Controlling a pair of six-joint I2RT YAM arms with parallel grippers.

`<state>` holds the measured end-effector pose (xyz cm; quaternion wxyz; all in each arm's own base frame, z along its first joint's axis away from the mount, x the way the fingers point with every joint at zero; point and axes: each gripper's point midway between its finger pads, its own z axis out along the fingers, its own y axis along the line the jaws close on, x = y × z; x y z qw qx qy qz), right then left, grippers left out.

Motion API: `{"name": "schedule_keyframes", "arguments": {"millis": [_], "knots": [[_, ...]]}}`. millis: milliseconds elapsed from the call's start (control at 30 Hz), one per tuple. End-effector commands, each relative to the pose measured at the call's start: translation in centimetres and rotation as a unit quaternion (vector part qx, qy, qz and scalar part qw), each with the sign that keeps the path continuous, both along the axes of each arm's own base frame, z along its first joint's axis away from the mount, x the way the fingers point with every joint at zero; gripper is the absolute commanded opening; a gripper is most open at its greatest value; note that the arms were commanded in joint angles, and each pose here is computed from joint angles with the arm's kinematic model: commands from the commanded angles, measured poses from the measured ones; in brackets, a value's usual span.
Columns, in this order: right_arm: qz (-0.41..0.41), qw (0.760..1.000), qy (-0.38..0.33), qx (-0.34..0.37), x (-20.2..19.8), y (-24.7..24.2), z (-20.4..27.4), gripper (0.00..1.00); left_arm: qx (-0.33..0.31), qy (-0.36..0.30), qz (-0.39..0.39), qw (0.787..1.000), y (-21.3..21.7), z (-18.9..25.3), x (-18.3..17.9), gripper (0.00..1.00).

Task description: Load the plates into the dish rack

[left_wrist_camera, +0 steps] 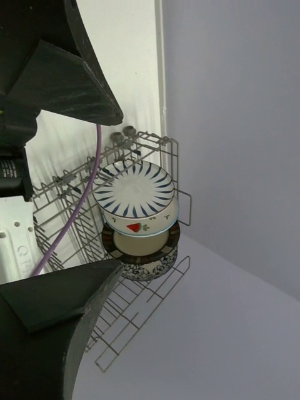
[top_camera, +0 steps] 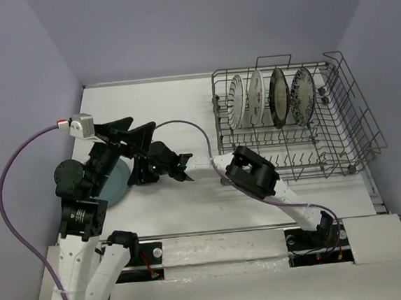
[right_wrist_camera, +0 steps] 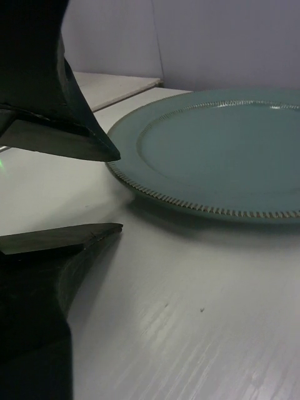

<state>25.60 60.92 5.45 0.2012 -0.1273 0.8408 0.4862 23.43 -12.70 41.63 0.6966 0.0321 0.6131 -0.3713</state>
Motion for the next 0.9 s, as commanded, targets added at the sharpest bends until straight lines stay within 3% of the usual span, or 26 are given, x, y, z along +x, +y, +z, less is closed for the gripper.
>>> {"name": "schedule_keyframes", "arguments": {"millis": [0, 100, 267, 433, 733, 867], "knots": [[0.002, 0.997, 0.036, 0.065, -0.4, 2.8, 2.1, 0.50, 0.034, -0.014, 0.020, 0.999, 0.3, -1.0, 0.1, 0.99], [-0.014, 0.996, 0.056, 0.068, 0.0, 3.2, 0.7, 0.47, 0.045, -0.001, 0.022, 0.999, 0.2, -2.7, 0.3, 0.99], [-0.031, 0.994, 0.086, 0.067, 0.3, 3.8, -1.3, 0.26, 0.057, 0.015, 0.025, 0.998, -0.1, -4.7, 0.5, 0.99], [-0.077, 0.994, 0.069, 0.047, 1.1, 1.7, -2.2, 0.07, 0.070, 0.024, 0.035, 0.997, 0.0, -6.1, 0.8, 0.99], [-0.179, 0.983, -0.032, -0.005, 3.1, -5.3, 0.7, 0.07, 0.078, 0.043, 0.039, 0.995, 0.0, -8.8, 1.4, 0.99], [-0.222, 0.974, -0.007, -0.035, 4.4, -8.9, -1.7, 0.10, 0.081, 0.048, 0.041, 0.995, 0.0, -9.3, 1.6, 0.99]]}}
